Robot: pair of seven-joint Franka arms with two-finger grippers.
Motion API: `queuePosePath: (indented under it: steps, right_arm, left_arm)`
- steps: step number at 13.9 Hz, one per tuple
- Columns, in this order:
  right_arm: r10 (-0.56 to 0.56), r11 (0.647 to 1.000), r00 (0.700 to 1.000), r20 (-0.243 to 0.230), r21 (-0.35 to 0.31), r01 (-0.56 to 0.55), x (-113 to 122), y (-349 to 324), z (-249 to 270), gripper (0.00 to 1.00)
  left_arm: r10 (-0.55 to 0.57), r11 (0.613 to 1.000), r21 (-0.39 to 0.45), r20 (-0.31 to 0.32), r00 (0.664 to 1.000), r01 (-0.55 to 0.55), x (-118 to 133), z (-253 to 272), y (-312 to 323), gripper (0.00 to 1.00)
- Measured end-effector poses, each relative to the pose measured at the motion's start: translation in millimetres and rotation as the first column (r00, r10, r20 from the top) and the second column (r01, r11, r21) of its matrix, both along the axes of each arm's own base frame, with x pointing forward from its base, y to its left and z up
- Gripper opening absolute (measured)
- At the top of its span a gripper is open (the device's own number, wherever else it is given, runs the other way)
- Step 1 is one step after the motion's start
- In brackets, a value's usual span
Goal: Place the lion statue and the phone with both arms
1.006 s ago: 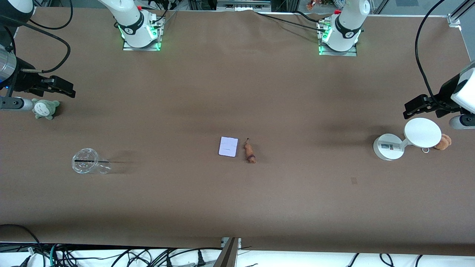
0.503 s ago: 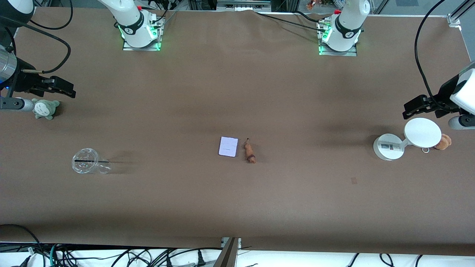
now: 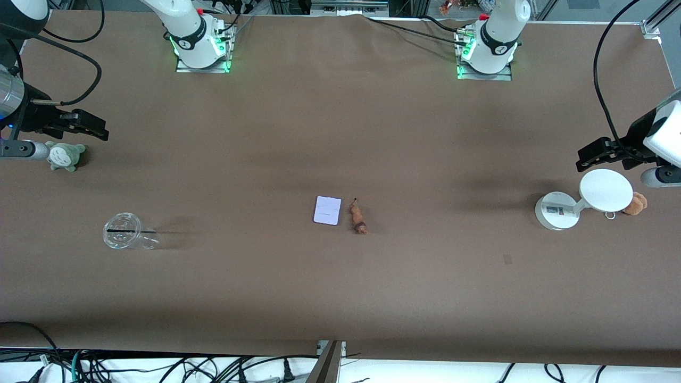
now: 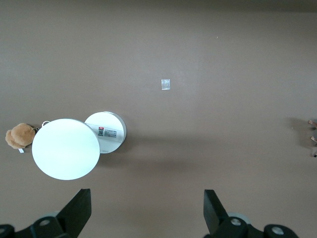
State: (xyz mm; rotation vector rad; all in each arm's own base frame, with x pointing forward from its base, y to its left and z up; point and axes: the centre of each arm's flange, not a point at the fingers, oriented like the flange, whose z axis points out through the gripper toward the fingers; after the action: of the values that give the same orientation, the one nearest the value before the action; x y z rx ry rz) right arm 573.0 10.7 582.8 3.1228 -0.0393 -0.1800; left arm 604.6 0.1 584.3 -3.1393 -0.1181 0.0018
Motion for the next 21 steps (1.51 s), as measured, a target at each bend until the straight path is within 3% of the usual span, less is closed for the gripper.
queuePosePath:
  steps: [7,15,21]
  right_arm:
    - [0.0,1.0,1.0,-0.001,0.001,0.0,0.3,0.1,-0.6,1.0]
    - [0.0,1.0,0.999,-0.046,0.014,0.001,11.0,4.5,-26.8,1.0]
    - [0.0,1.0,0.994,-0.105,0.008,0.0,24.0,7.1,-63.3,1.0]
  left_arm:
    - [-0.022,1.0,-0.008,-0.044,0.999,0.022,8.6,-25.8,-27.2,1.0]
    - [0.004,0.999,-0.039,-0.137,0.991,-0.01,20.1,-92.0,-161.1,1.0]
    - [0.054,0.994,-0.086,-0.089,0.995,-0.061,42.0,-179.9,-300.2,1.0]
